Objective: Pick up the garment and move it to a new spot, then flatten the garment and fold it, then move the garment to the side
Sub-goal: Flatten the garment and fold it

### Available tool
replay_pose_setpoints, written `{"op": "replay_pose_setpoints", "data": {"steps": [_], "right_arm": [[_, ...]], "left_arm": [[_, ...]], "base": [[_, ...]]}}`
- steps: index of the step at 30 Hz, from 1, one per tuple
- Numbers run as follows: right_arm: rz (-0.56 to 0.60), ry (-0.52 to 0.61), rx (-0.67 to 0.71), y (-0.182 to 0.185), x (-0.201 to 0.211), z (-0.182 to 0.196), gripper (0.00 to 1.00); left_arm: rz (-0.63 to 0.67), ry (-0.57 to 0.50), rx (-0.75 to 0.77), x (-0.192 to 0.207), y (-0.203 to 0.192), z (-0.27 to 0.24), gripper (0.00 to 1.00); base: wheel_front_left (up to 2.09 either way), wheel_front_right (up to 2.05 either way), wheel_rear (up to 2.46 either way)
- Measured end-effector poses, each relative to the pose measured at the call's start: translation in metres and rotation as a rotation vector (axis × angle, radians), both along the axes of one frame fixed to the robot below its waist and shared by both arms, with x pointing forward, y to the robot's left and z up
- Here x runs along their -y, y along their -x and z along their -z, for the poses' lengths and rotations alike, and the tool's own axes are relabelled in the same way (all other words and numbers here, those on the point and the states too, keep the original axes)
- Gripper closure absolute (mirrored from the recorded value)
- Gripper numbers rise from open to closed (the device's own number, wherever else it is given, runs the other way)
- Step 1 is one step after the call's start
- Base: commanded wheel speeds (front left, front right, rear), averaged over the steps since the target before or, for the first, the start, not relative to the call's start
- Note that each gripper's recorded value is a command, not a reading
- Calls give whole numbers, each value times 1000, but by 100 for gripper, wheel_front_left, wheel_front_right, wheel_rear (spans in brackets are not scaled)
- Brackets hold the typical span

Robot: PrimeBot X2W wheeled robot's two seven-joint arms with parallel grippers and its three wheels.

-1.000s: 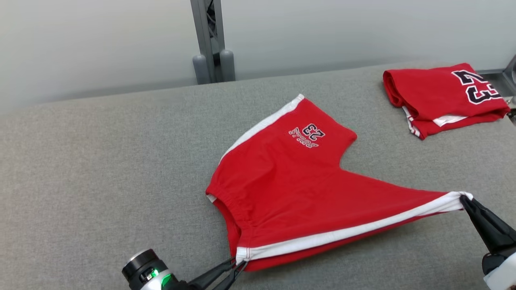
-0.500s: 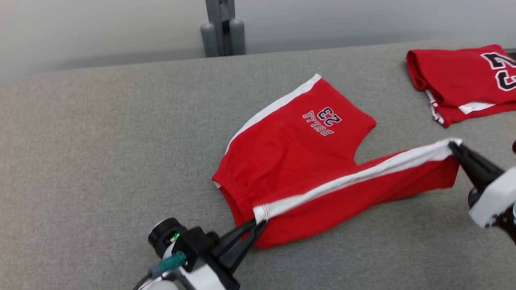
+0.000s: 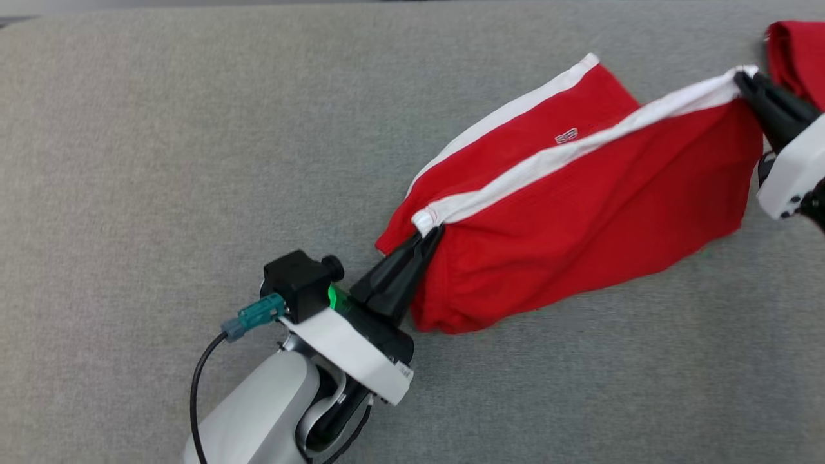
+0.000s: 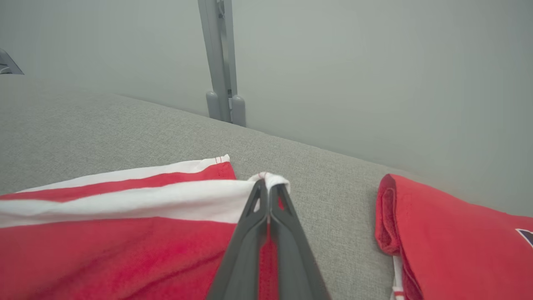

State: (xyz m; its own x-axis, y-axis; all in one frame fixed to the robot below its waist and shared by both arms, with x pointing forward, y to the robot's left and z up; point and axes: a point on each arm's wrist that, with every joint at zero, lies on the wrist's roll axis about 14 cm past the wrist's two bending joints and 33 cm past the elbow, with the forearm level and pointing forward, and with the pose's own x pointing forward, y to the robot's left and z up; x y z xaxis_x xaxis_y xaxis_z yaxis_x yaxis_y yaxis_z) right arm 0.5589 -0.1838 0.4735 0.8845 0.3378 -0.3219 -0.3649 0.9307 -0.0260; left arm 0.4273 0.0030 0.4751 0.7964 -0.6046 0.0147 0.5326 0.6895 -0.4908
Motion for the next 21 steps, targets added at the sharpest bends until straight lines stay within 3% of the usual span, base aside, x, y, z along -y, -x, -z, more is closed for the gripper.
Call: {"op": "replay_pose_setpoints", "data": {"steps": [14,21], "right_arm": [[-122,63,-23,-62,-51,42,100],[-161,86,-65,-70,-66,66,100]], "left_arm": [[-219,-30,-110,-41,-23,34,100],[-266,-6,-140,-51,-29,41,100]], "base": [[0,0,0],[0,0,0]]}}
